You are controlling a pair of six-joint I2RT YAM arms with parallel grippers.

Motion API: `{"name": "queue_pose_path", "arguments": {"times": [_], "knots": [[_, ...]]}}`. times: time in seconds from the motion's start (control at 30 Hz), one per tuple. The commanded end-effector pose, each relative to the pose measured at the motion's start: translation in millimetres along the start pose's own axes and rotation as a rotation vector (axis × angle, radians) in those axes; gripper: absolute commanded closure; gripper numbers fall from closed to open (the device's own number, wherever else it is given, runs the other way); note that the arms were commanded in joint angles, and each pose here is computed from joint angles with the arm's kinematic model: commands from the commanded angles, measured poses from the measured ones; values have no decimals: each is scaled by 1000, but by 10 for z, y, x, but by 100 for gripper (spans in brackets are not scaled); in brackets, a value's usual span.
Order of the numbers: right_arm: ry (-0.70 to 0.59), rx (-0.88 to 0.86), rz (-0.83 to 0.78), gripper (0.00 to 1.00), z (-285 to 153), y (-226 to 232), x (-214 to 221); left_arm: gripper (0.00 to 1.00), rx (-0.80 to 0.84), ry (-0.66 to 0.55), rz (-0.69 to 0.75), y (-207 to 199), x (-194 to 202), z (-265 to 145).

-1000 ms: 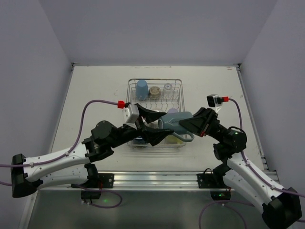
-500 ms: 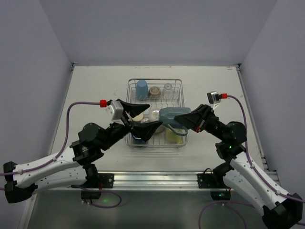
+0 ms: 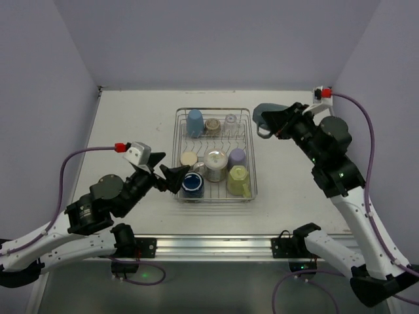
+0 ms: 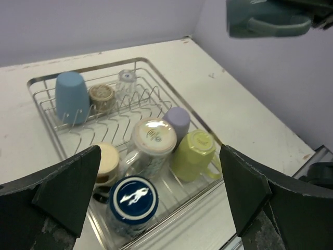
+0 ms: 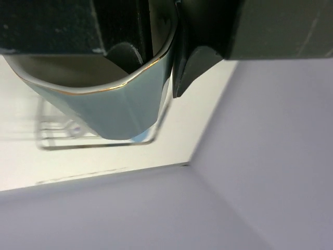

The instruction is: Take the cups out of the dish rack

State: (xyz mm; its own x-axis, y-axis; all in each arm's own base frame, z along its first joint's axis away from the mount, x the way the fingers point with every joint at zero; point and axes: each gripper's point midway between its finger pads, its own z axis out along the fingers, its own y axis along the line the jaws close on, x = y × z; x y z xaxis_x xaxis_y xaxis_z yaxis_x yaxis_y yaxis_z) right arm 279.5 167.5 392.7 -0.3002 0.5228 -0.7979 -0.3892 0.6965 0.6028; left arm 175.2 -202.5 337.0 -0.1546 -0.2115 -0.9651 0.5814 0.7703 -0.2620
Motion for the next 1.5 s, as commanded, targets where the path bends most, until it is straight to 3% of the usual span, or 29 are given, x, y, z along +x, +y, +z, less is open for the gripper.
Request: {"name": "queue_pose_path", "arguments": {"times": [0.0,0.27,0.5,0.8,1.13,1.23,1.27,1.4,1.47], "knots": [[81,323,-215,100,186,-762,-42,0,-148,110,51,380,326,-181],[328,672,-308,100,828,-2001,170,0,-155,234,124,472,627,-283],[506,782,-337,100,1206,-2677,533,0,-51,269,136,273,795,-179],[602,763,-299,100,1515,-3115,868,0,-44,333,164,270,1033,-130],[647,798,-263,100,1458,-3385,1031,0,-55,358,171,299,1088,-61],[650,804,-258,86,1418,-3368,995,0,-59,362,168,289,1079,-40],[648,805,-259,74,1405,-3346,970,0,-60,363,167,284,1073,-35],[607,807,-261,49,1385,-3221,801,0,-20,381,140,152,1043,17],[588,794,-260,41,1368,-3144,722,0,-1,377,116,73,988,53]]}}
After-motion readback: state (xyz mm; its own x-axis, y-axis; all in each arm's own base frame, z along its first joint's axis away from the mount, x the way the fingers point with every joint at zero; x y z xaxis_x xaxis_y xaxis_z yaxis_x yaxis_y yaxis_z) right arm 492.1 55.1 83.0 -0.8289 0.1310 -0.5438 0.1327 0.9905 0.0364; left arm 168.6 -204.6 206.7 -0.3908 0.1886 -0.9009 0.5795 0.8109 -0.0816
